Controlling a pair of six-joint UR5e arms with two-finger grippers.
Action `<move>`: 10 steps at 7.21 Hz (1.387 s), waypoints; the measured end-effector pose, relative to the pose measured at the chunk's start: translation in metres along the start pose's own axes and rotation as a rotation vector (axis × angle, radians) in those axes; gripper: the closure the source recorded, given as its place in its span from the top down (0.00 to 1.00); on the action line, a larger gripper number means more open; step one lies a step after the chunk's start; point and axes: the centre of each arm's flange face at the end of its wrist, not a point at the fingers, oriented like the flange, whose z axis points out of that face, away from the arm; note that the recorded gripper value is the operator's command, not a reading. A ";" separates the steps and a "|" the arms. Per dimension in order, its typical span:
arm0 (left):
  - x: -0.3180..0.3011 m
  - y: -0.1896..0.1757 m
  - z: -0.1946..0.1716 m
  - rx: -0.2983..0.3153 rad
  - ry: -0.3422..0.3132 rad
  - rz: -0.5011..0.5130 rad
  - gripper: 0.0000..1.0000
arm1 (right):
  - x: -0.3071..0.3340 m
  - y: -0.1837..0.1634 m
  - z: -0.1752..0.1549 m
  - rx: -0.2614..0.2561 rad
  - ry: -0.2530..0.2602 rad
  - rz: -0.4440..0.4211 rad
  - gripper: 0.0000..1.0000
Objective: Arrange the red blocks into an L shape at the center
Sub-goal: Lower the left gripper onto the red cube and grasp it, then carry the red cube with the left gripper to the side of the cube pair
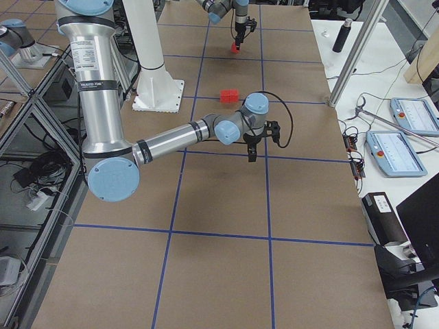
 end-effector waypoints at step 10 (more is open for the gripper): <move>0.120 -0.049 -0.080 -0.062 0.072 -0.296 0.00 | 0.002 0.000 0.002 -0.003 0.003 0.005 1.00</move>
